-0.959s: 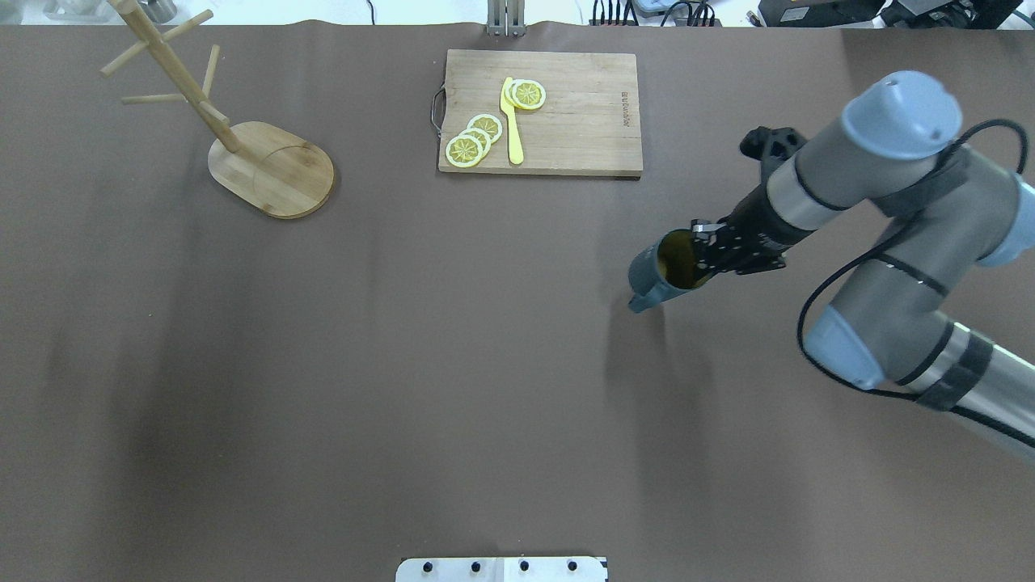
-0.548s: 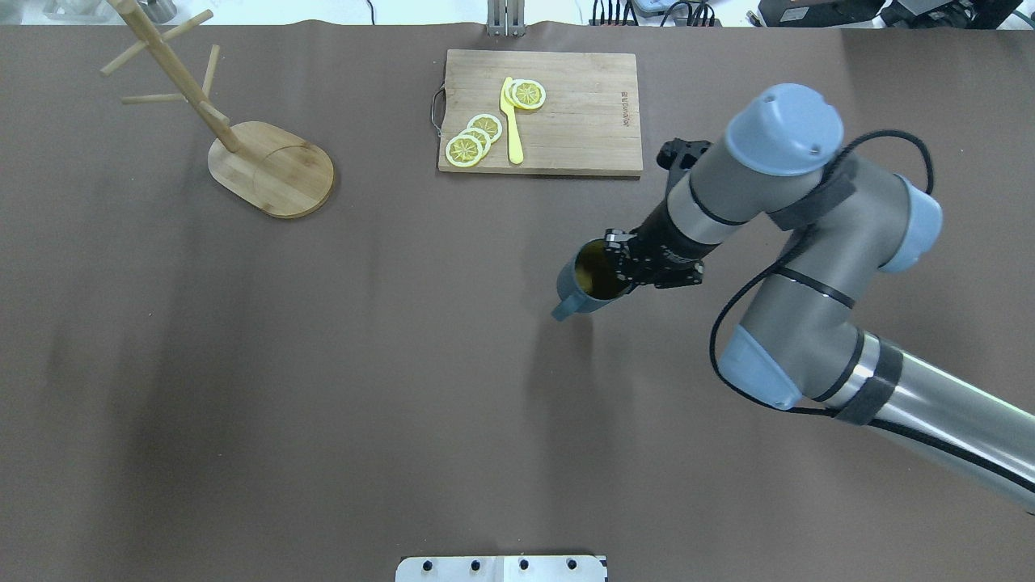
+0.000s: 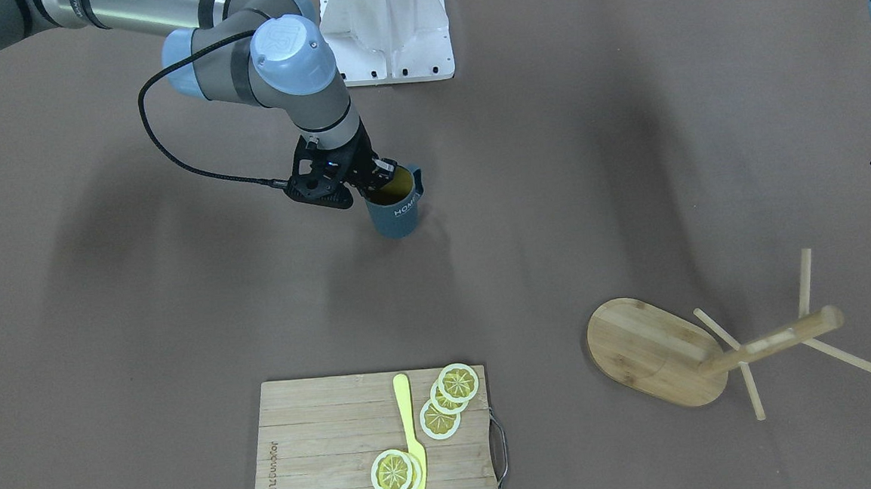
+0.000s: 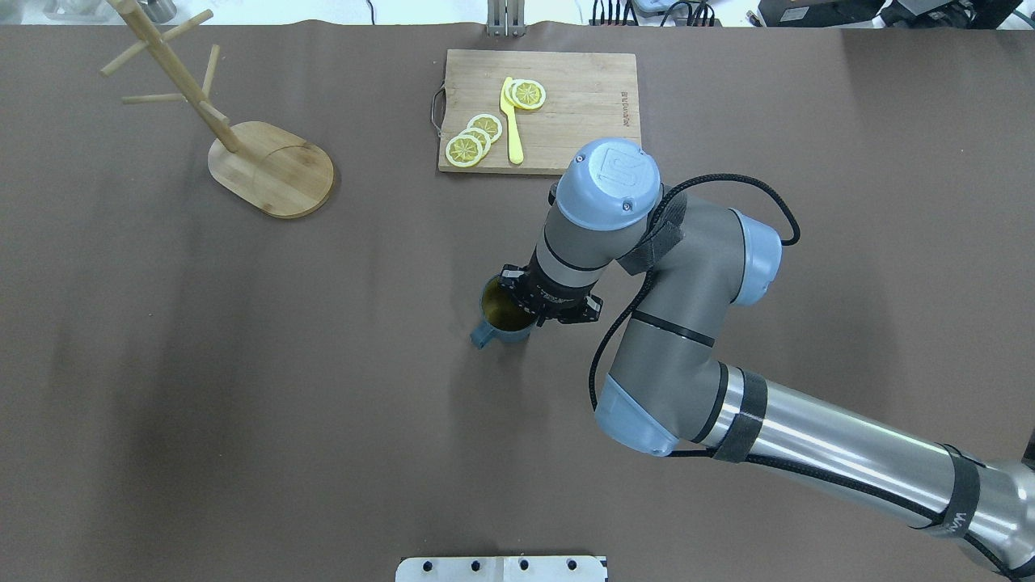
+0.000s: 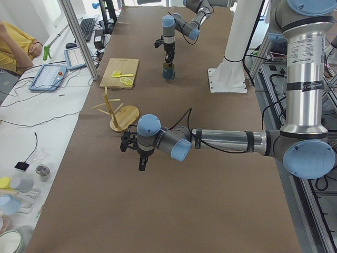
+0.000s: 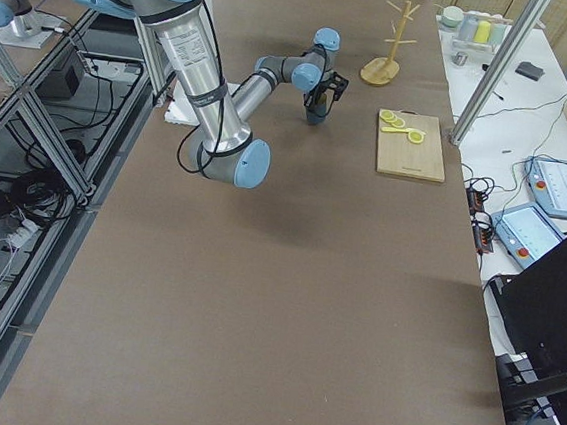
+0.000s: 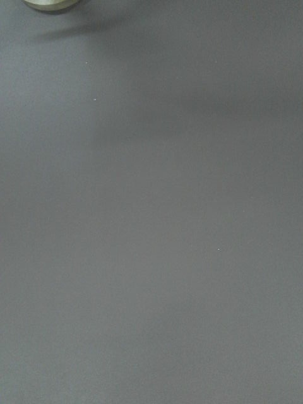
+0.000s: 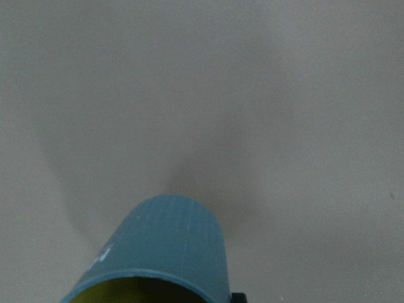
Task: Hang cup on storage rack
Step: 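Grip the blue mug rim with the right gripper and drag it toward the table center, then release the mug and raise the right gripper away while the left gripper approaches the mug, then grasp the blue mug's handle with the left gripper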
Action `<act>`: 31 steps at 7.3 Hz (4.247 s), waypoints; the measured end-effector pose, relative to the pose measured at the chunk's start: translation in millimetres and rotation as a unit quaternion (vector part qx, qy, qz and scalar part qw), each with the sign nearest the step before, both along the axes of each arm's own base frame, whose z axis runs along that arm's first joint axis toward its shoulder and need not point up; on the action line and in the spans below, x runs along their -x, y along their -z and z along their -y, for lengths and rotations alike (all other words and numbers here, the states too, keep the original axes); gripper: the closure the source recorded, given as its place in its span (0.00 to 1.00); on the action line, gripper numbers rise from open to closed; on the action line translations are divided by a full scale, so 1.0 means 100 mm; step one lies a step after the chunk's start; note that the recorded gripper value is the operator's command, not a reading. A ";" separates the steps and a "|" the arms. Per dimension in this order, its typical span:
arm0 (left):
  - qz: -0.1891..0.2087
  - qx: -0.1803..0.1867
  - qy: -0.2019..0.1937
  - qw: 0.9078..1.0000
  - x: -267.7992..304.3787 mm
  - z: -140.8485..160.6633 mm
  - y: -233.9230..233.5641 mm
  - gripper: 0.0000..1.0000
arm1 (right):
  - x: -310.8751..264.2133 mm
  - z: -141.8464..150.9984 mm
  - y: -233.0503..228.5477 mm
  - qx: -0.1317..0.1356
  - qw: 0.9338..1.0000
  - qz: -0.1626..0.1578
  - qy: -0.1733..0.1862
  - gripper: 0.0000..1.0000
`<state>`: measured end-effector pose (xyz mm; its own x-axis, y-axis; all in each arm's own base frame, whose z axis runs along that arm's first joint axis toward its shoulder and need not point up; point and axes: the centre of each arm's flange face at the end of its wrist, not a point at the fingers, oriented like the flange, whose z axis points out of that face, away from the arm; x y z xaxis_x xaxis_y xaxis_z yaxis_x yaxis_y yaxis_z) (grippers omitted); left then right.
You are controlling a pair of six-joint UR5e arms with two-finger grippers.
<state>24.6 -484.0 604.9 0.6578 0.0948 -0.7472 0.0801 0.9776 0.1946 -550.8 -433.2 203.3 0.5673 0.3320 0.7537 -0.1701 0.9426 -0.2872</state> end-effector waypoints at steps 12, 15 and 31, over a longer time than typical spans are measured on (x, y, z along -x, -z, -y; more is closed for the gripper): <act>-0.147 -0.294 -0.071 0.942 -4.31 -1.09 3.26 0.43 | -2.75 0.90 -2.18 -0.113 0.990 -0.023 0.078 0.00; -0.129 -0.331 -0.083 0.931 -4.80 -1.18 3.35 0.41 | -3.21 0.90 -2.61 -0.133 0.986 -0.044 0.090 0.00; -0.157 -0.322 -0.036 0.933 -5.36 -1.43 3.51 1.00 | -3.32 0.95 -2.79 -0.128 0.986 -0.051 0.091 0.00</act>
